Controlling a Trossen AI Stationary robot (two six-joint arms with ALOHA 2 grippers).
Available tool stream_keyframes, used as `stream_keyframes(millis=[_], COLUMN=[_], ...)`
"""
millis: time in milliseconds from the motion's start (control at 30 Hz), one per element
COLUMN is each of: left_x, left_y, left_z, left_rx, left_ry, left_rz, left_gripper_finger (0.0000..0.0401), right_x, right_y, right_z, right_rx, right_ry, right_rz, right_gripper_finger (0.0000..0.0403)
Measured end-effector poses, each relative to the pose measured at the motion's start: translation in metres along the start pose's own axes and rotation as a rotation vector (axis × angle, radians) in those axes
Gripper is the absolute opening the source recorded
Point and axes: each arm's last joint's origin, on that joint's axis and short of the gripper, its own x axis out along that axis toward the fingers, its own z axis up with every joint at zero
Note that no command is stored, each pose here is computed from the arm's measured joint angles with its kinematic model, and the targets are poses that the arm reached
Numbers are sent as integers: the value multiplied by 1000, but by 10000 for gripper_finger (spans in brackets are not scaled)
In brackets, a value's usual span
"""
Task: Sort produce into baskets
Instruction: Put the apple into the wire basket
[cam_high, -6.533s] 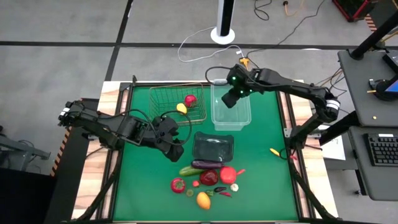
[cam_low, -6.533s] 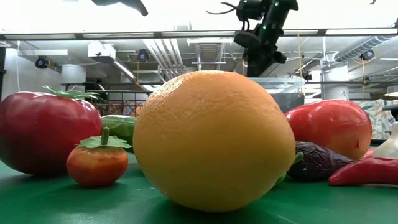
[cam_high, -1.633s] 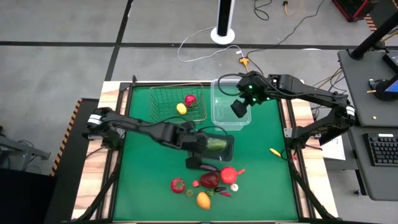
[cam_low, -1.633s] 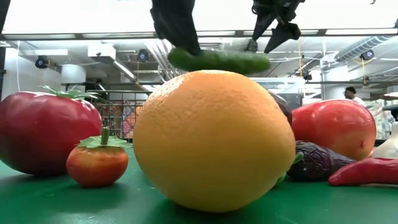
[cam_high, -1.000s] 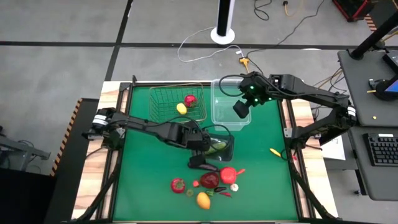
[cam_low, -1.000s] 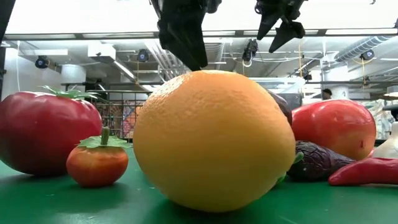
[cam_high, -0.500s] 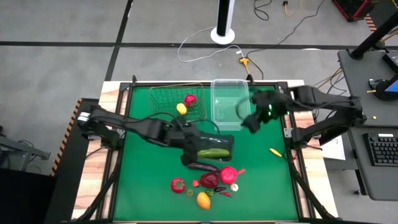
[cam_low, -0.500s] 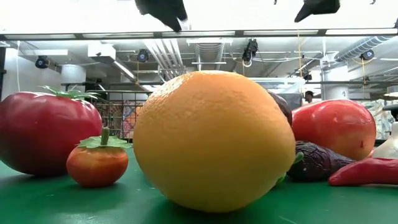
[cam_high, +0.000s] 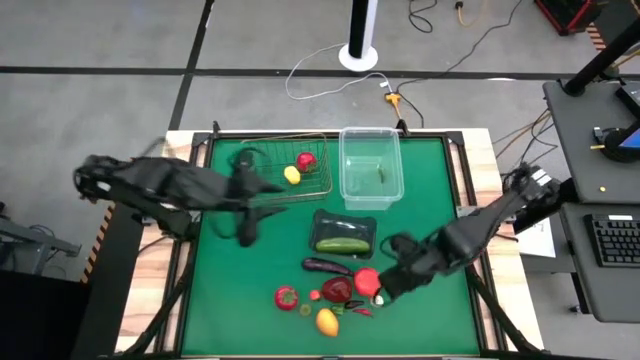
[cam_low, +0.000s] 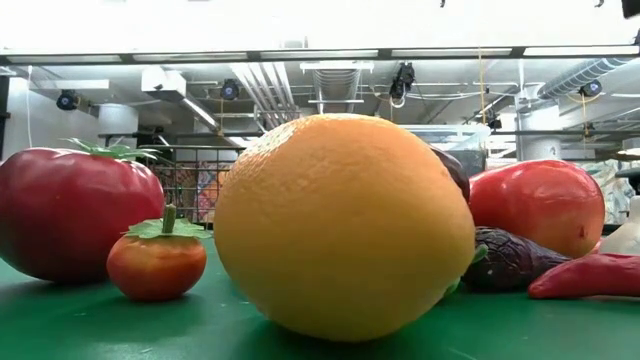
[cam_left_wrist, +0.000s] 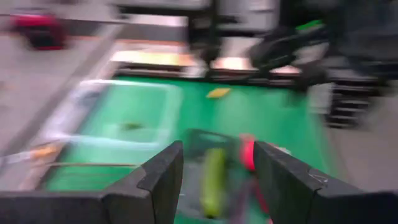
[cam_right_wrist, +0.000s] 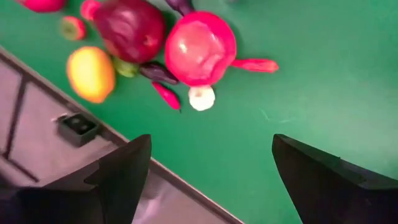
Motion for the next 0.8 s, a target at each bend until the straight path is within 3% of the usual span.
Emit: stream_keyframes(millis=[67, 133, 267, 433, 800], left_x=[-16, -26, -40, -43, -36], left_y=[1, 3, 9, 11, 9], left_z=[1, 4, 13, 13, 13], left_rx=[-16, -105, -132, -125, -117], left_ry=[-16, -63, -180, -201, -189], left_rz=[-119, -154, -121, -72, -62], left_gripper_finger=[176, 176, 176, 176, 176], right_x=[14, 28, 59, 93, 122], right_y=[6, 14, 23, 30, 33], right_z=[-2, -2, 4, 14, 34], right_rx=[25, 37, 50, 62, 83], right_ry=[-3, -8, -18, -26, -53], right_rz=[-27, -31, -88, -148, -190], right_gripper_finger=[325, 325, 325, 325, 325])
